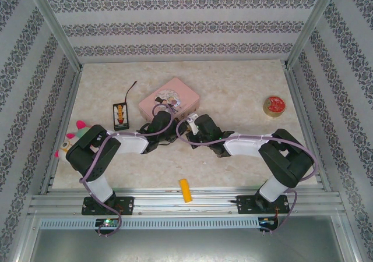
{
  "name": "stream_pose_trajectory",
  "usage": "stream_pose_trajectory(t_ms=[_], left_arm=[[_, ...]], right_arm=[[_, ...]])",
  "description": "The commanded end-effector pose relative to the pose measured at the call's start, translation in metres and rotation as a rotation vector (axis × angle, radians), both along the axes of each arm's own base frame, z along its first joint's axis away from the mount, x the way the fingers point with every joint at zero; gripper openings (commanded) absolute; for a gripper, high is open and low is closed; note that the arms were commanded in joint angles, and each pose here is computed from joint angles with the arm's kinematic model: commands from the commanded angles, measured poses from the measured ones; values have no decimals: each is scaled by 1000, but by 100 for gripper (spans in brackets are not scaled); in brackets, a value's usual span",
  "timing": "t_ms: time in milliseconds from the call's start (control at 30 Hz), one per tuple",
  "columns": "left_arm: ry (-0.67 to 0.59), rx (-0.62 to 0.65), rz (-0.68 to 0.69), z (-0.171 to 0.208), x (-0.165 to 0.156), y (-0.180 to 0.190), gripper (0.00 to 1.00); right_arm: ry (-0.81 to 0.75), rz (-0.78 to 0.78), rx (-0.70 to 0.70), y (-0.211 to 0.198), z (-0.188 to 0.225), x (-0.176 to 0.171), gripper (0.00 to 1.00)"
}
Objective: Unlock a padlock with a key
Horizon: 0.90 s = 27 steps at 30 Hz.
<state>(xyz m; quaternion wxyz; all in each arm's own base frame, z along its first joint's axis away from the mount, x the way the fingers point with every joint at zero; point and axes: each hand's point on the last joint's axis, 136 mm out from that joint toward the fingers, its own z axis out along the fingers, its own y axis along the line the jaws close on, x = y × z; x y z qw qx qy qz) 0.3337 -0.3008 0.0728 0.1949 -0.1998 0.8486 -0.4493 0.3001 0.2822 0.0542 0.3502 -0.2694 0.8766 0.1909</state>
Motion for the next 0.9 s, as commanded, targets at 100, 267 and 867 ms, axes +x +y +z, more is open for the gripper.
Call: stream_pose_trajectory(t_ms=[100,267,867], left_arm=[[34,-77,-119,2,-25,-23,0],[29,-67,-95,2,-24,-19,0],[32,11,-46,-3,-28,0,0]], right_arm=[[23,-37,156,0,23,15,6],[75,-30,258,-1,32,19,5],[261,-46,511,-13,43,25,0]])
